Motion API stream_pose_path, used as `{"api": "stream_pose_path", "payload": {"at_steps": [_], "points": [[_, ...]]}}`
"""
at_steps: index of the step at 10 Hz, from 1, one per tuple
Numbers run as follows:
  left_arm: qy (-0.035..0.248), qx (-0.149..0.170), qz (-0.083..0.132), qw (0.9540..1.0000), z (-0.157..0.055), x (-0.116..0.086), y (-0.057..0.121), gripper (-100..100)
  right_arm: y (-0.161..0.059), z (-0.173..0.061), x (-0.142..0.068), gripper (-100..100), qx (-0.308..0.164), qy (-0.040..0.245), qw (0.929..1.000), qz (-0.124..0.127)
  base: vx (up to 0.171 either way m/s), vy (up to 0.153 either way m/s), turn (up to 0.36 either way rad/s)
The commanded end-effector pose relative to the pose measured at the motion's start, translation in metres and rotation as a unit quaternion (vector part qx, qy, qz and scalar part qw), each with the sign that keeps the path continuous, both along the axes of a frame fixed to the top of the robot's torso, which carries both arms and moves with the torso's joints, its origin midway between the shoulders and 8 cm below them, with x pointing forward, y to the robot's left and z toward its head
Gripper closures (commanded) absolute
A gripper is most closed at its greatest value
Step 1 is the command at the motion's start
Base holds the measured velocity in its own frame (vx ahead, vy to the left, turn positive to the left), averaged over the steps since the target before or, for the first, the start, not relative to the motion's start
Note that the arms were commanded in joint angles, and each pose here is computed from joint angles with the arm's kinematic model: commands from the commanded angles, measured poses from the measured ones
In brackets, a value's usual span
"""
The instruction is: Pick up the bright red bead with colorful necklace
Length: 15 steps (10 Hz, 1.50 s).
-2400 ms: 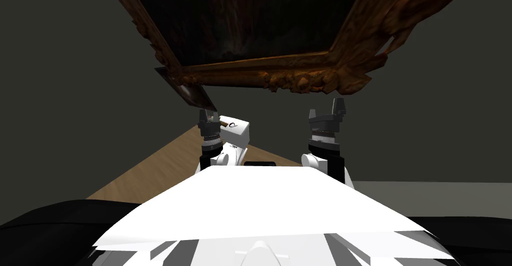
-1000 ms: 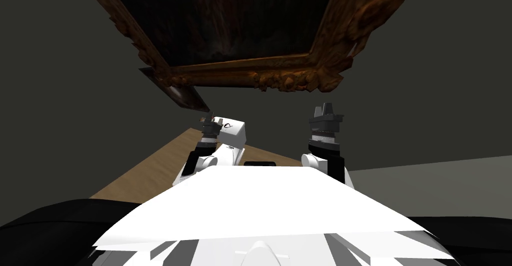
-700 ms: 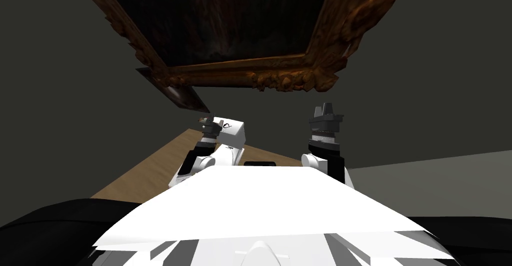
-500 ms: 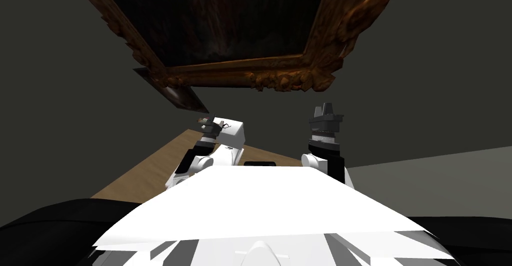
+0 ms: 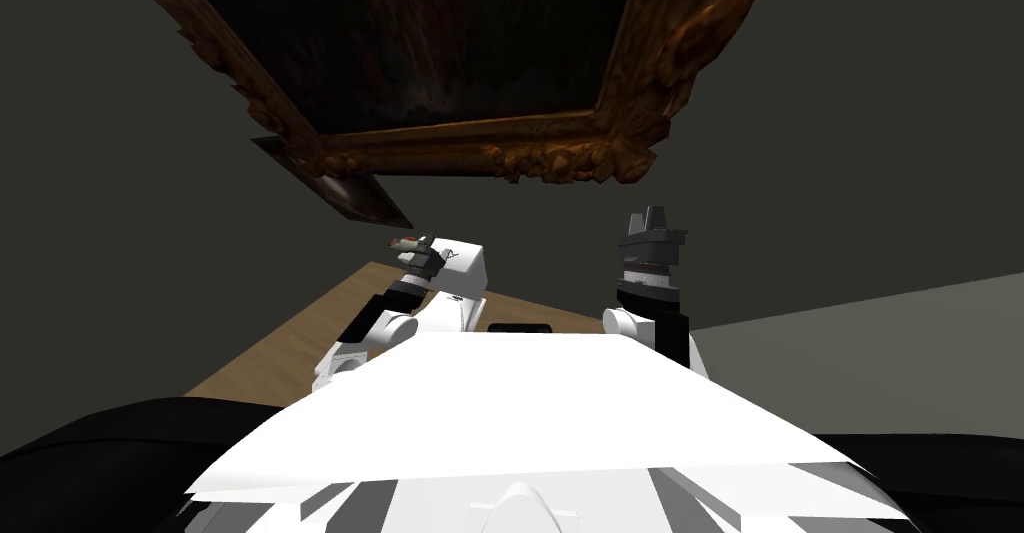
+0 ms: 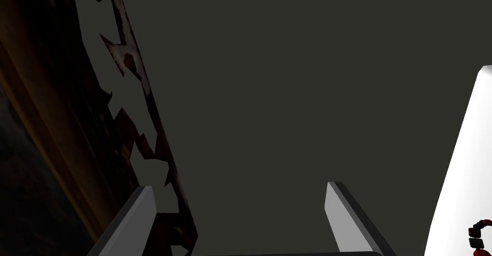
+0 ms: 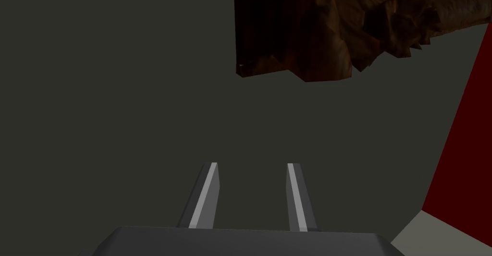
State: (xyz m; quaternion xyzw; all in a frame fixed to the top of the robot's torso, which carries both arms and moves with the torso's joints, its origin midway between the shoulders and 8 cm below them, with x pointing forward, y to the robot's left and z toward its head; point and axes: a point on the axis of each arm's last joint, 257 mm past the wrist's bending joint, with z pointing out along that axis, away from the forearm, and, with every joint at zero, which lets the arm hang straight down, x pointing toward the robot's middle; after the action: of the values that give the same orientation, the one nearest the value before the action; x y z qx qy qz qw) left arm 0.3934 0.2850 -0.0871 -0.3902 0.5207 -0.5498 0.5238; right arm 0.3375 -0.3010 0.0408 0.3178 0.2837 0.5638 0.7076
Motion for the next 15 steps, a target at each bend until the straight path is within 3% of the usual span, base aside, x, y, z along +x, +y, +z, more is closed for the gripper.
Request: {"api": "stream_pose_path", "payload": {"at_steps": [1,4,6,7,8,10,11,12,13,14,15], "points": [[0.027,0.004,-0.004,0.9996,-0.012,0.001,0.0,-100,0.0,0.0,0.0,0,0.0,0.0,1.0,0.0,0.006,-0.01,-0.038],[0.083,0.015,-0.023,0.9962,-0.033,0.0,0.003,-100,0.0,0.0,0.0,0,0.0,0.0,1.0,0.0,0.013,-0.009,-0.056],[0.097,0.018,-0.023,0.9949,-0.041,0.0,0.003,-100,0.0,0.0,0.0,0,0.0,0.0,1.0,0.0,0.011,-0.002,-0.022],[0.125,0.025,-0.031,0.9914,-0.052,-0.003,0.004,-100,0.0,0.0,0.0,0,0.0,0.0,1.0,0.0,0.016,-0.003,-0.068],[0.133,0.027,-0.031,0.9903,-0.056,-0.003,0.004,-100,0.0,0.0,0.0,0,0.0,0.0,1.0,0.0,0.018,0.0,-0.048],[0.169,0.038,-0.039,0.9841,-0.071,-0.007,0.007,-100,0.0,0.0,0.0,0,0.0,0.0,1.0,0.0,0.028,0.002,-0.059],[0.199,0.045,-0.045,0.9778,-0.084,-0.011,0.01,-100,0.0,0.0,0.0,0,0.0,0.0,1.0,0.0,0.033,0.001,-0.071],[0.206,0.051,-0.046,0.9762,-0.087,-0.012,0.01,-100,0.0,0.0,0.0,0,0.0,0.0,1.0,0.0,0.032,0.007,-0.039],[0.234,0.06,-0.052,0.969,-0.099,-0.018,0.014,-100,0.0,0.0,0.0,0,0.0,0.0,1.0,0.0,0.043,0.013,-0.069],[0.242,0.065,-0.053,0.9667,-0.103,-0.019,0.015,-100,0.0,0.0,0.0,0,0.0,0.0,1.0,0.0,0.037,0.011,-0.038],[0.27,0.077,-0.058,0.9581,-0.114,-0.025,0.019,-100,0.0,0.0,0.0,0,0.0,0.0,1.0,0.0,0.046,0.011,-0.08]]}}
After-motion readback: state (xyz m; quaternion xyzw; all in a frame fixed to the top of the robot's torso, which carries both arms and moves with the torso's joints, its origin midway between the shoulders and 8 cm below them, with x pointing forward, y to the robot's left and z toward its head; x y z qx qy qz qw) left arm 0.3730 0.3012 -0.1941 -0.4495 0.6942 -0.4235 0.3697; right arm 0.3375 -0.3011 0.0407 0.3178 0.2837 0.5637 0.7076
